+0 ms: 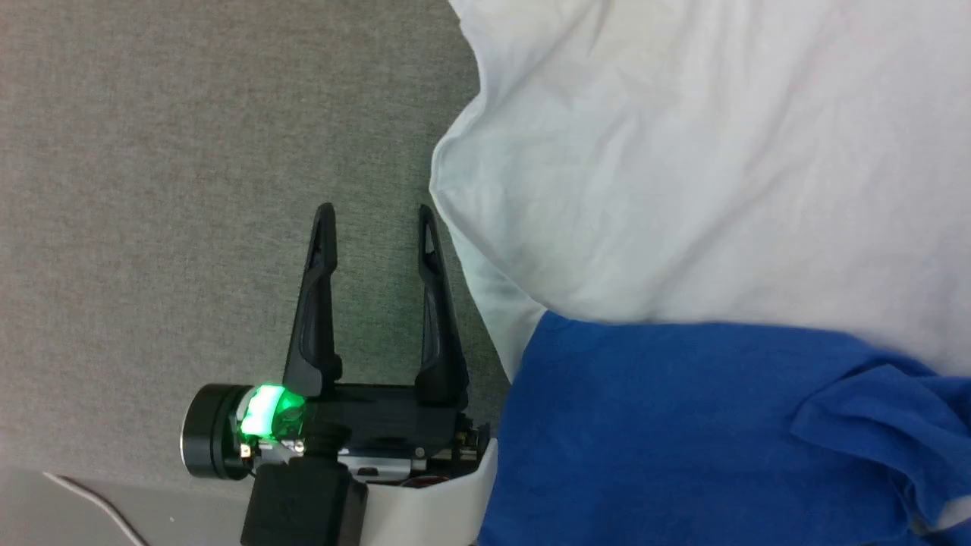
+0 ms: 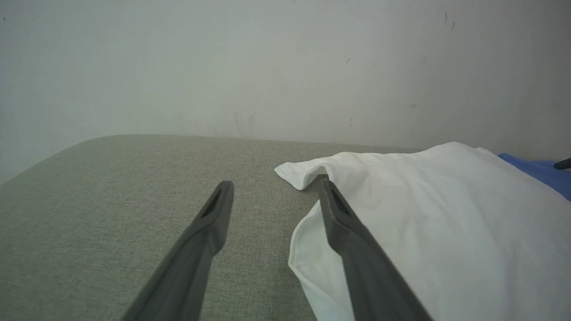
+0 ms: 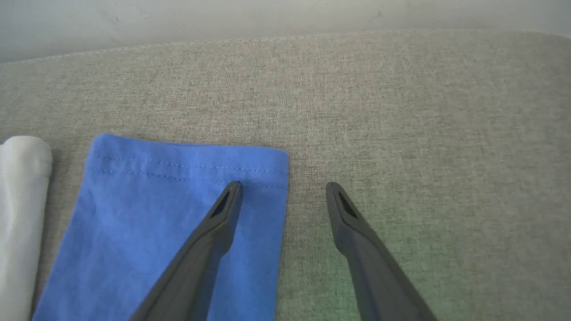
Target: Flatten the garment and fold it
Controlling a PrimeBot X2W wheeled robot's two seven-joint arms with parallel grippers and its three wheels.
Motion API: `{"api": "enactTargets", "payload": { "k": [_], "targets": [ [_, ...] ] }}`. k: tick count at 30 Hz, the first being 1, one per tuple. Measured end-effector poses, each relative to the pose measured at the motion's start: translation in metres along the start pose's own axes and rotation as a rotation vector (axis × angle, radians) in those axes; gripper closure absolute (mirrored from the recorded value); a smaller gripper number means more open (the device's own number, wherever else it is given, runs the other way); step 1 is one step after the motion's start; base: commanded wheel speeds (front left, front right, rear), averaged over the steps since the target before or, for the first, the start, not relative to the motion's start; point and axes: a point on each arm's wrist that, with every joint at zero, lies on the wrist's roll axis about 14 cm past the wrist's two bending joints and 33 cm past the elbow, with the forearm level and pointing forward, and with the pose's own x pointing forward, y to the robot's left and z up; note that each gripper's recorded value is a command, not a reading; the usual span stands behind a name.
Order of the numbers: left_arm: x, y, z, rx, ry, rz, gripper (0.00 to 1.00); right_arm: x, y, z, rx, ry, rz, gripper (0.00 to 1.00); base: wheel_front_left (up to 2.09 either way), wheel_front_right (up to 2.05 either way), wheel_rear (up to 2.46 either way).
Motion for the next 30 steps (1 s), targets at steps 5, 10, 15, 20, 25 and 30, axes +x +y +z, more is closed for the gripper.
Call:
{"api": "enactTargets", "payload": {
  "k": [5, 10, 15, 20, 25, 30],
  "targets": [
    [0.000, 0.004, -0.005, 0.010, 0.015, 0.016, 0.00, 0.011, 0.003, -0.009, 0.015, 0.019, 0.007, 0.55, 0.00, 0.00, 0.00],
    [-0.001, 0.005, -0.005, 0.015, 0.015, 0.019, 0.00, 0.007, 0.007, -0.004, 0.000, -0.005, 0.014, 1.00, 0.00, 0.00, 0.00],
    [-0.002, 0.004, 0.002, 0.007, 0.003, 0.008, 0.00, -0.010, 0.017, 0.016, -0.022, -0.111, 0.037, 1.00, 0.00, 0.00, 0.00],
    [-0.003, 0.009, 0.018, 0.008, -0.033, 0.004, 0.00, -0.049, 0.026, 0.059, 0.018, -0.304, 0.086, 1.00, 0.00, 0.00, 0.00],
    [-0.014, 0.019, 0.038, 0.008, -0.062, 0.008, 0.00, -0.107, 0.005, 0.089, 0.087, -0.462, 0.078, 1.00, 0.00, 0.00, 0.00],
    [-0.025, 0.028, 0.065, 0.006, -0.110, 0.008, 0.00, -0.176, -0.048, 0.104, 0.155, -0.586, -0.013, 1.00, 0.00, 0.00, 0.00]
  ]
}}
